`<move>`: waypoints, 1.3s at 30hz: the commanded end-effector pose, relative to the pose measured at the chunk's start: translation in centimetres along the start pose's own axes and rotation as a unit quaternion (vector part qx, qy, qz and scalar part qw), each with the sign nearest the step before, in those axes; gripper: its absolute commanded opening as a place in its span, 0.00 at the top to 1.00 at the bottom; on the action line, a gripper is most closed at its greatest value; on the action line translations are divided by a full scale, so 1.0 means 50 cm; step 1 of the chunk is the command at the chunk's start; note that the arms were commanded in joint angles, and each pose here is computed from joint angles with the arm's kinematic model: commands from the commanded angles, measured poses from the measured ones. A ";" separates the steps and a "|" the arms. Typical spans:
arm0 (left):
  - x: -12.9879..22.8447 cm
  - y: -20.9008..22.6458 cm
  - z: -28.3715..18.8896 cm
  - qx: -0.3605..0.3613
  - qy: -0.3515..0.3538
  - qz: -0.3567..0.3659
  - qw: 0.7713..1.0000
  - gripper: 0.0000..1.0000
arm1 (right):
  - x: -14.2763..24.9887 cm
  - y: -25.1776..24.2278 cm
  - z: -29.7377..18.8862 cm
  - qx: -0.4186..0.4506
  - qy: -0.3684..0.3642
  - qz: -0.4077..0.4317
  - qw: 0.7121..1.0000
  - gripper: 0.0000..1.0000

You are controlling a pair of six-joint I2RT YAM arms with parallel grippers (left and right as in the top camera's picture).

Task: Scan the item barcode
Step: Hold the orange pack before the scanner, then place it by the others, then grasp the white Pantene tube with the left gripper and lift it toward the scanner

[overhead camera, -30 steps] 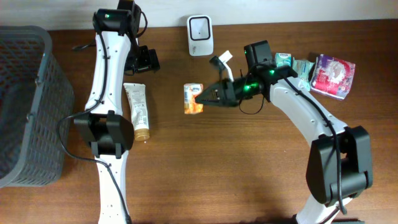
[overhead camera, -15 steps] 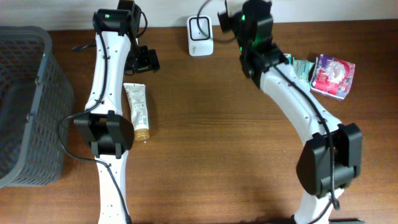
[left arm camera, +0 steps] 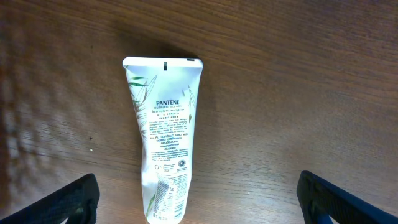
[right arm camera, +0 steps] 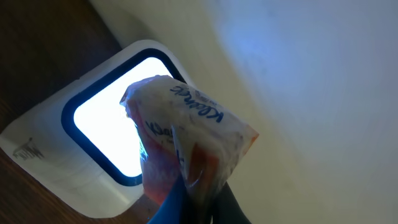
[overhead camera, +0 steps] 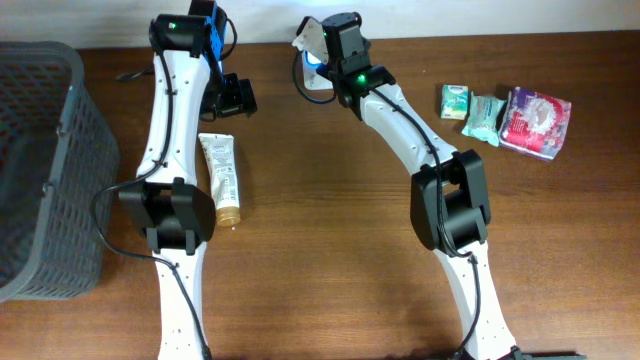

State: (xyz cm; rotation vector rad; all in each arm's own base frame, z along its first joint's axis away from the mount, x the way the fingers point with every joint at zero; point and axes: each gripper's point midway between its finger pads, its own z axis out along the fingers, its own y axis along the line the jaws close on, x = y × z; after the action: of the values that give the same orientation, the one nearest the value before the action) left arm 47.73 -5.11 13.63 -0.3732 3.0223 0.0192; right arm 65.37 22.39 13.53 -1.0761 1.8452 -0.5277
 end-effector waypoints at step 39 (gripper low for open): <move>0.021 -0.026 0.001 0.044 0.027 0.026 0.998 0.08 | 0.547 -0.340 -0.521 -0.012 0.336 0.529 0.779 0.01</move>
State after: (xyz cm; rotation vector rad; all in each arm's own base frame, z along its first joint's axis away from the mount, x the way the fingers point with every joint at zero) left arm 47.42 -6.27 13.62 -0.3684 3.0452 -0.0814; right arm 44.78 -11.89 25.34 0.3348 2.6907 -0.1859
